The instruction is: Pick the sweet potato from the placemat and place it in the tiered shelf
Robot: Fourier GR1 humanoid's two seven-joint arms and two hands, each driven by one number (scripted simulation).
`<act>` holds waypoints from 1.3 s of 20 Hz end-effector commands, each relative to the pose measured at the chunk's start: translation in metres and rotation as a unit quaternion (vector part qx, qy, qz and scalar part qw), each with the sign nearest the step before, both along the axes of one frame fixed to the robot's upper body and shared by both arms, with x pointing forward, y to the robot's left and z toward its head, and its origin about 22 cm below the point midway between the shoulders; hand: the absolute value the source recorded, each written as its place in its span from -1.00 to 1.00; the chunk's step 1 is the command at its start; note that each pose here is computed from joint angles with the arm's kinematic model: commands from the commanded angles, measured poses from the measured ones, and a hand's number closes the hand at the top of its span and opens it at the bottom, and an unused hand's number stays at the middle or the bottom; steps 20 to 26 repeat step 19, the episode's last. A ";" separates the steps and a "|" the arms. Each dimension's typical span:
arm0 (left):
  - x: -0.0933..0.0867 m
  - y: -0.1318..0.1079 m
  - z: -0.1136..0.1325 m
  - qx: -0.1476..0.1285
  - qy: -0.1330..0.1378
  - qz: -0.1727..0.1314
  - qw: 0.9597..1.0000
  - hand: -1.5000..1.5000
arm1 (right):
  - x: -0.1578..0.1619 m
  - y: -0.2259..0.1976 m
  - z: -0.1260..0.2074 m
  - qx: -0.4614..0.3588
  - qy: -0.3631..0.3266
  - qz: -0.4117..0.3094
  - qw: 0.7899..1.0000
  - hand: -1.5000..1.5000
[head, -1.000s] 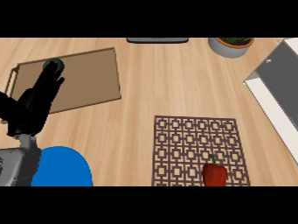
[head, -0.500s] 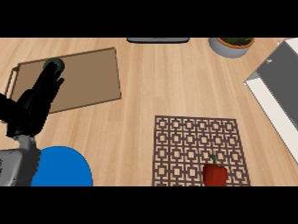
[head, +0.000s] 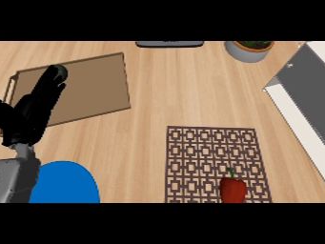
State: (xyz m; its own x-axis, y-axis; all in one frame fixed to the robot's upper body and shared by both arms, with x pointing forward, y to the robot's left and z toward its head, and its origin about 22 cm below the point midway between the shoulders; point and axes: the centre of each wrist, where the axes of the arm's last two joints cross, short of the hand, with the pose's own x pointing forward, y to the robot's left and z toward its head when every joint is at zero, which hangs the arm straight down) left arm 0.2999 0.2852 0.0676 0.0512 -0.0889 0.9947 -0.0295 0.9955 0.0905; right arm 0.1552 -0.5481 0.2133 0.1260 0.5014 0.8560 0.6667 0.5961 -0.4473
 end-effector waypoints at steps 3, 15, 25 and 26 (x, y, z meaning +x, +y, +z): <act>-0.007 0.000 -0.002 0.002 0.002 -0.001 1.000 0.00 | -0.063 -0.051 0.019 0.027 0.001 0.014 1.000 -1.00; -0.001 -0.005 0.008 -0.002 0.000 0.006 1.000 0.00 | -0.174 -0.095 0.026 -0.002 -0.031 0.122 0.992 -1.00; -0.020 0.004 -0.012 -0.002 0.000 0.000 1.000 0.00 | -0.196 -0.086 0.027 -0.035 -0.011 0.133 0.991 -1.00; -0.020 0.004 -0.012 -0.002 0.000 0.000 1.000 0.00 | -0.196 -0.086 0.027 -0.035 -0.011 0.133 0.991 -1.00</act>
